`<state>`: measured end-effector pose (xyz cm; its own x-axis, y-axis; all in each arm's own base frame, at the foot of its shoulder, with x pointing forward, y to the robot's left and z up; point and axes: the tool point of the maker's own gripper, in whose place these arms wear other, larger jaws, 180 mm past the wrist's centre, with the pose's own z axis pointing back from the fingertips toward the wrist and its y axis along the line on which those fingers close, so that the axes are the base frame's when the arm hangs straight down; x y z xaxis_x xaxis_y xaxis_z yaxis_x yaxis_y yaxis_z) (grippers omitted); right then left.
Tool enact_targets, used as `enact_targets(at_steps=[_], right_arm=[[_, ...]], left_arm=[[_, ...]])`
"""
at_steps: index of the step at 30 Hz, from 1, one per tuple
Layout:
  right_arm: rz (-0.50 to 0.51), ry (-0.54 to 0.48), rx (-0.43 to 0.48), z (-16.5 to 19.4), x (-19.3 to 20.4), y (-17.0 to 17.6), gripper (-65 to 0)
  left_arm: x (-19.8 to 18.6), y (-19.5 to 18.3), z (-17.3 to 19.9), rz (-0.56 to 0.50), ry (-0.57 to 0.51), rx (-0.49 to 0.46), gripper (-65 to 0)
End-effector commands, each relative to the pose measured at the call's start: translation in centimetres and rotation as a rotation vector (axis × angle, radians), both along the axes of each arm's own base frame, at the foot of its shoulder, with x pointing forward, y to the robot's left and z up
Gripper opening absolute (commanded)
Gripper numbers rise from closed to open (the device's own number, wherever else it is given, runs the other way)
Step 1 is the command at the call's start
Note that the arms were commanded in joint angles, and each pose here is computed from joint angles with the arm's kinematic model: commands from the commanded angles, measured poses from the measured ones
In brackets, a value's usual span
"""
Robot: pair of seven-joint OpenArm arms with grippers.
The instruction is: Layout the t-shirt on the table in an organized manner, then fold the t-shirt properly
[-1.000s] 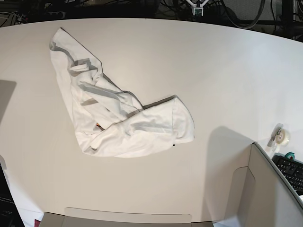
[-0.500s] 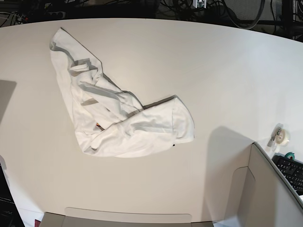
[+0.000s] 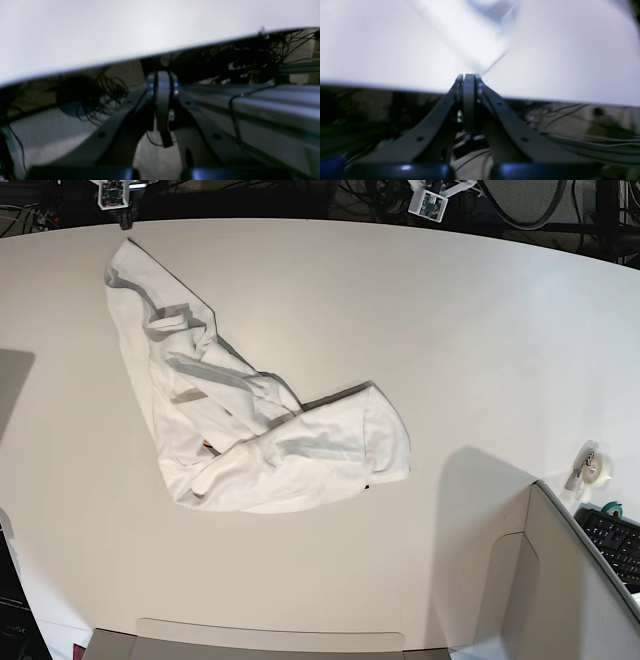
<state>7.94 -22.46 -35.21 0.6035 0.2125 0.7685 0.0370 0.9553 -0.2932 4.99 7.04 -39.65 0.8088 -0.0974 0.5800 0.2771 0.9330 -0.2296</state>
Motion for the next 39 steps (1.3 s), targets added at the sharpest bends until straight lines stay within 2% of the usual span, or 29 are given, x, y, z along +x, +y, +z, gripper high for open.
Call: enact_targets(at_steps=[1,4,9,13,15,18,20,22,25,29,34,39], right_arm=[[-0.005,-0.076,-0.011,1.7,1.3,-0.1,-65.0],[-0.056,-0.132,-0.026,2.9,3.1,-1.0,-65.0],[-0.077,-0.217,-0.013,3.8,6.6,-1.1,-52.2],[-0.077,-0.318,-0.009,5.5,9.7,-1.0,-47.2],[-0.074,-0.364,-0.013,6.4,11.1,-1.2,-45.5],[-0.073,-0.441,-0.007,8.0,13.7,-1.1,-42.9],[-0.087,-0.446,0.008,8.4,15.4,-1.2,-41.7],[-0.106,-0.442,0.026,8.8,17.2,-1.4,-41.2],[-0.107,-0.428,0.065,9.4,19.7,-1.0,-41.2],[-0.004,-0.406,0.113,9.7,21.9,2.2,-41.3],[0.133,-0.351,0.184,8.2,21.6,7.8,-41.4],[0.163,-0.27,0.214,5.9,19.4,9.5,-41.4]], left_arm=[[0.7,-0.6,0.7,-0.018,-0.019,-0.018,-65.0],[2.2,-0.9,0.8,-0.05,-0.048,-0.012,-65.0],[5.5,-1.3,1.5,-0.062,-0.126,-0.016,-65.0],[8.5,-1.3,2.5,-0.062,-0.207,-0.014,-64.6],[10.0,-1.3,3.1,-0.062,-0.245,-0.013,-61.6],[11.8,-1.3,3.7,-0.069,-0.277,-0.002,-52.3],[13.1,-1.2,4.0,-0.075,-0.283,0.015,-46.0],[14.4,-1.6,4.5,-0.084,-0.293,0.007,-42.5],[16.5,-2.5,5.7,-0.099,-0.32,-0.028,-42.9],[19.4,-2.9,7.5,-0.109,-0.347,-0.054,-42.9],[23.8,-3.0,10.3,-0.144,-0.411,-0.008,-42.9],[26.8,-3.3,10.9,-0.154,-0.431,0.023,-42.8]])
